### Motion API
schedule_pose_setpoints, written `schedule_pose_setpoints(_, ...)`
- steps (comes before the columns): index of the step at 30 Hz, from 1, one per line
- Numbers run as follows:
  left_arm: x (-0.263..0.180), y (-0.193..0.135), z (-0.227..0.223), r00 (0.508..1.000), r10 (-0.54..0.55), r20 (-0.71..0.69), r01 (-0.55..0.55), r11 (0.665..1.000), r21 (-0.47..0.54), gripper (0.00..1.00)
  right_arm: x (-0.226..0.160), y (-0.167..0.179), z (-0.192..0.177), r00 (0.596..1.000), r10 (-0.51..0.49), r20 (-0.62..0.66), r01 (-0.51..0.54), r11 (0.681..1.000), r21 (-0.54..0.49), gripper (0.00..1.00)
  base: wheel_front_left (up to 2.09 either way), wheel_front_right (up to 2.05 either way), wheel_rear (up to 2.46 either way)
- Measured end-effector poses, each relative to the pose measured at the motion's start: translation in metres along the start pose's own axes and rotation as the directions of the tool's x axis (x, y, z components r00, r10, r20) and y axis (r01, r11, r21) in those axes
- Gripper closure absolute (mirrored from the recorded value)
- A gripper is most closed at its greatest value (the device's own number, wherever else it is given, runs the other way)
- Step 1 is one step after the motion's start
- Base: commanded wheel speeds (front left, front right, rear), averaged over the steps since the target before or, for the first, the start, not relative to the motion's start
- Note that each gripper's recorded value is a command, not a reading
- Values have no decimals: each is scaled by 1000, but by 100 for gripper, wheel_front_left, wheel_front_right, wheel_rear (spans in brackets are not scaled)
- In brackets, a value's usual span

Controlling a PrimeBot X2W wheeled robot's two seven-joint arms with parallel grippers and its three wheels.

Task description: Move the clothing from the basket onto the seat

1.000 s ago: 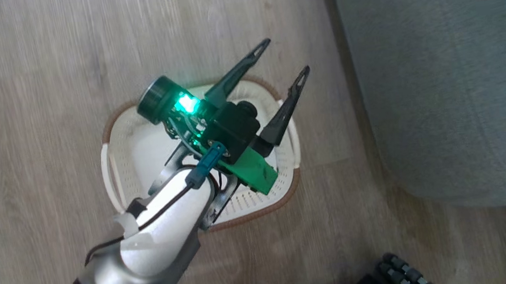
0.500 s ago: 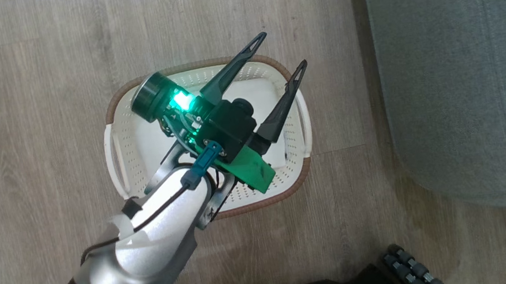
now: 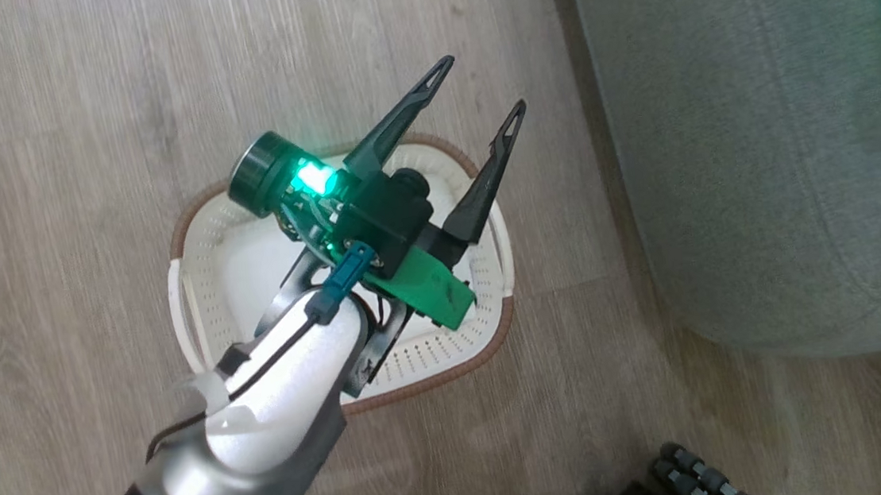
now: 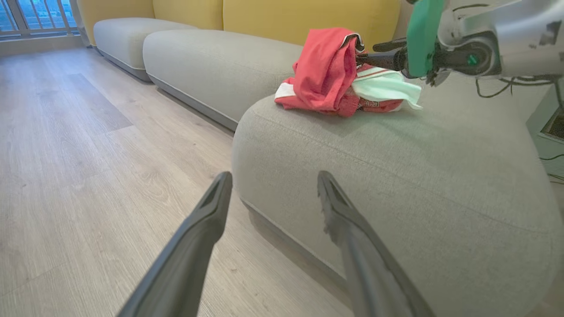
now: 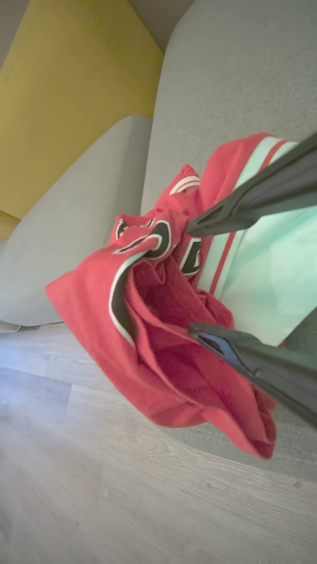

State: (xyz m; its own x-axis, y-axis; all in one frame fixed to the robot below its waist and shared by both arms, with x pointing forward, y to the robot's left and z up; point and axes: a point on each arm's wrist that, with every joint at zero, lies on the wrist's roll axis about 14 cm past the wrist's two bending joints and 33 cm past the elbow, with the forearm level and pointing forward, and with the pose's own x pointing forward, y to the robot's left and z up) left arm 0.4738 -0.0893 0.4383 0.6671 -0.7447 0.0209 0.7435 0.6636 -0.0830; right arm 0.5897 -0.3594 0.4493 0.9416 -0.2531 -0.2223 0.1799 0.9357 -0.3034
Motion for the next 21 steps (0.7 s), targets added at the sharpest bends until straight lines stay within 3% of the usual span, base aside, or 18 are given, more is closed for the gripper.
schedule_pose_setpoints(11,-16,-4,39,996,75,49,-74,997,-22,0,-50,1,50,989,59,138,-60,998,-1,0,0,0,0)
schedule_pose_setpoints(21,-70,14,55,964,266,28,-265,964,-33,0,-97,26,95,951,143,273,-162,985,51,0,0,0,0)
